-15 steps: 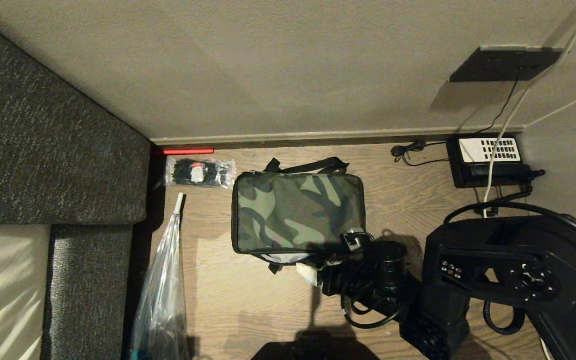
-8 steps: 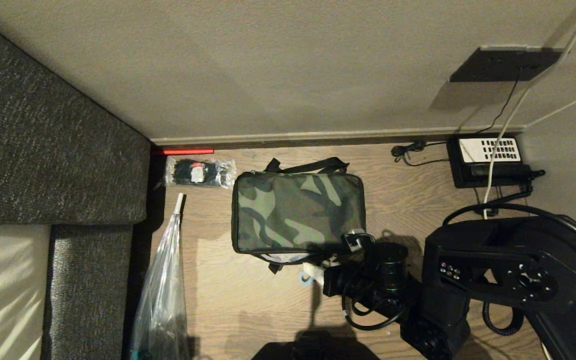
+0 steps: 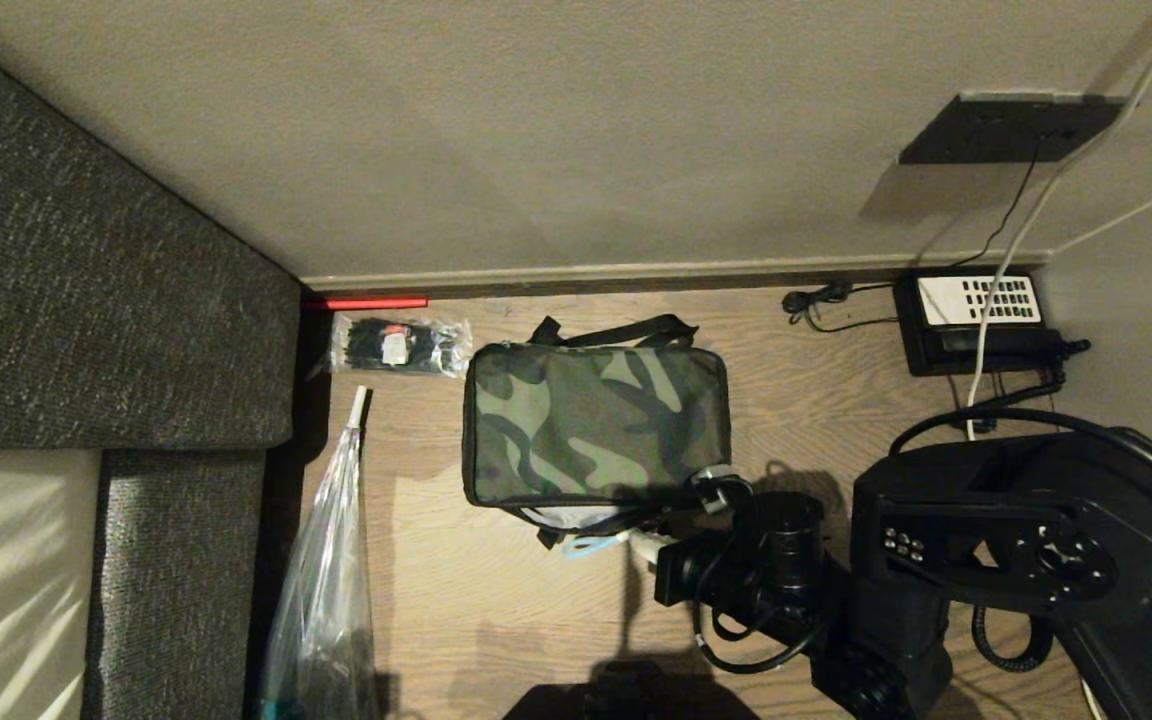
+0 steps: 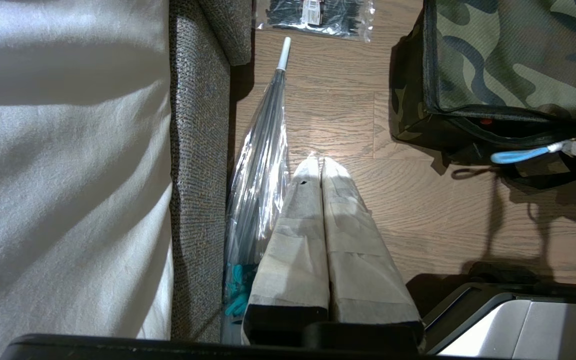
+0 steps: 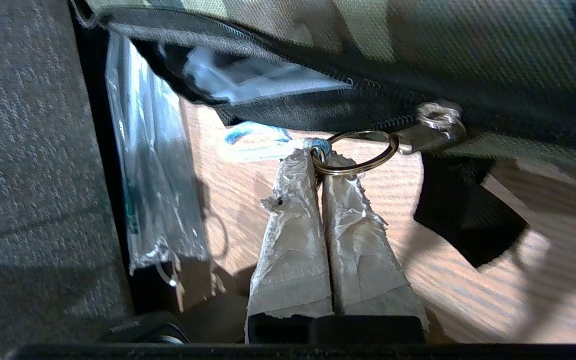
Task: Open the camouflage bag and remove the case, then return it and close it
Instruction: Open the top of the storage box
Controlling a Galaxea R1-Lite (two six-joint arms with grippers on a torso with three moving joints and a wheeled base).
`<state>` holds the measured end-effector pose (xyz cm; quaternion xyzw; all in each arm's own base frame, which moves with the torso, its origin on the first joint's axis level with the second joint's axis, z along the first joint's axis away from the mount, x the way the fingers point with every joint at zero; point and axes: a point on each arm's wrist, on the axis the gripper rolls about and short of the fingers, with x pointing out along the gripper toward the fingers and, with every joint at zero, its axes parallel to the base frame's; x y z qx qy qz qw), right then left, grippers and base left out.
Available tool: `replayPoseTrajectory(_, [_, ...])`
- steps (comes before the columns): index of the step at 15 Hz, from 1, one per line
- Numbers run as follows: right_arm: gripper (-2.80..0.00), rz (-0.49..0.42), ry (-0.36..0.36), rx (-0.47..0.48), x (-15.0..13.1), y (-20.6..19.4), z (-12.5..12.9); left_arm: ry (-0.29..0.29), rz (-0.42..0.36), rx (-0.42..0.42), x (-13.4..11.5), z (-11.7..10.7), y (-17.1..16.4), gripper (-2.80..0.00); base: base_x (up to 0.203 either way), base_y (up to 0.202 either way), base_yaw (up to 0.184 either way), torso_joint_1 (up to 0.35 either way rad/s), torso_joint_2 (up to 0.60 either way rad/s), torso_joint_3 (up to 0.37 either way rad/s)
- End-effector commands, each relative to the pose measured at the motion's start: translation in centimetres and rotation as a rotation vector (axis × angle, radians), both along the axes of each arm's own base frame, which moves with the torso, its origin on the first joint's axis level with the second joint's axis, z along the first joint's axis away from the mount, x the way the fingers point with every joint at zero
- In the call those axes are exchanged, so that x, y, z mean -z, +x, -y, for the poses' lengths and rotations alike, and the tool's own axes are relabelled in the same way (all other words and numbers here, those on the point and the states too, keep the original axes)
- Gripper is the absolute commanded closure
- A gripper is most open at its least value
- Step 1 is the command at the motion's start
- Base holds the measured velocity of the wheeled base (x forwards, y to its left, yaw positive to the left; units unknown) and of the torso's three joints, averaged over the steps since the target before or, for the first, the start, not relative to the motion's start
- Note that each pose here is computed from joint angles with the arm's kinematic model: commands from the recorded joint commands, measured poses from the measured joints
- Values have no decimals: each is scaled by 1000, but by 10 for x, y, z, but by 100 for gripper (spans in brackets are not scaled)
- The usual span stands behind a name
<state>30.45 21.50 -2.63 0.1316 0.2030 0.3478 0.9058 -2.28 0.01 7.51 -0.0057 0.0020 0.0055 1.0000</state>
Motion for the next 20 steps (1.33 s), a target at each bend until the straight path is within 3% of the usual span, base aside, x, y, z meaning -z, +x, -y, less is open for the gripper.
replayPoseTrajectory(1, [0, 10, 1, 9, -8, -3, 7, -1, -1, -1, 1, 0, 0, 0, 0, 0, 0, 0, 0, 0])
replayPoseTrajectory(10, [0, 45, -104, 92, -23, -7, 59, -1, -1, -1, 1, 0, 0, 0, 0, 0, 0, 0, 0, 0])
replayPoseTrajectory(20, [0, 73, -116, 179, -34, -1, 92, -1, -1, -1, 1, 0, 0, 0, 0, 0, 0, 0, 0, 0])
